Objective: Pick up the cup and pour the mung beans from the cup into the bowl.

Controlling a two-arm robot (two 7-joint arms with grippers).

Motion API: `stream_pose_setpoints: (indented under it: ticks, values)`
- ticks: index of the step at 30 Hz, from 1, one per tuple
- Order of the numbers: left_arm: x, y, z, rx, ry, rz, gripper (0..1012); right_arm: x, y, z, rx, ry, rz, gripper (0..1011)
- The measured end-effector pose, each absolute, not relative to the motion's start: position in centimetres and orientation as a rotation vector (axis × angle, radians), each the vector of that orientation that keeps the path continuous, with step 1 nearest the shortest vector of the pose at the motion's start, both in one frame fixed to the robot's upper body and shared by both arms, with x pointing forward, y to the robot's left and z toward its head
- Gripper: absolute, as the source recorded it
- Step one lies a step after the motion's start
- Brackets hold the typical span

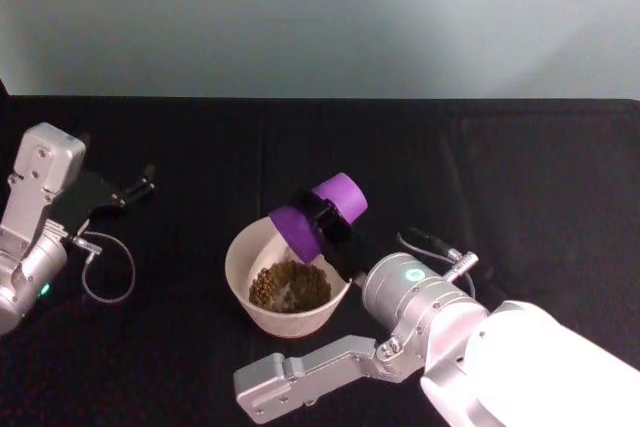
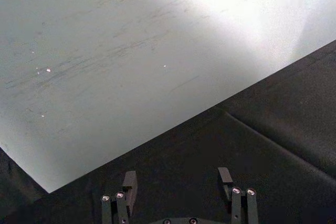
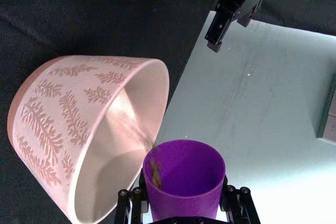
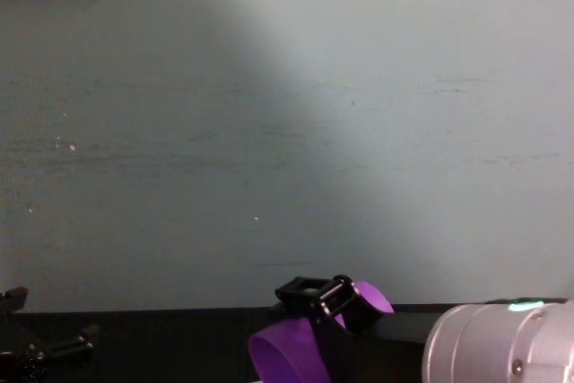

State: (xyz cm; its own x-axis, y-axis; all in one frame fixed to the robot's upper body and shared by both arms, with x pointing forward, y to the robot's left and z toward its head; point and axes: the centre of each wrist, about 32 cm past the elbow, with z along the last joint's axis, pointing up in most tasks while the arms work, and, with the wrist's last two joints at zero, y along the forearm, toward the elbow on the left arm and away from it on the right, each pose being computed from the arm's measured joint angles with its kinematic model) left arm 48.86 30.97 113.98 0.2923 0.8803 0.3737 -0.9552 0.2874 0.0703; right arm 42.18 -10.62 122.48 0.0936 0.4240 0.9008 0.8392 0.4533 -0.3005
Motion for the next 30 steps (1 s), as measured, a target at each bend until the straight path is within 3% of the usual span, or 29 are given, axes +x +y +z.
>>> stream_pose_setpoints:
  ticks: [30]
  values:
    - [48.9,31.0,114.0,0.304,-0.285,1.248,1000,41.0,-9.3,122.7,-1.33,-1.802,-0.279,726]
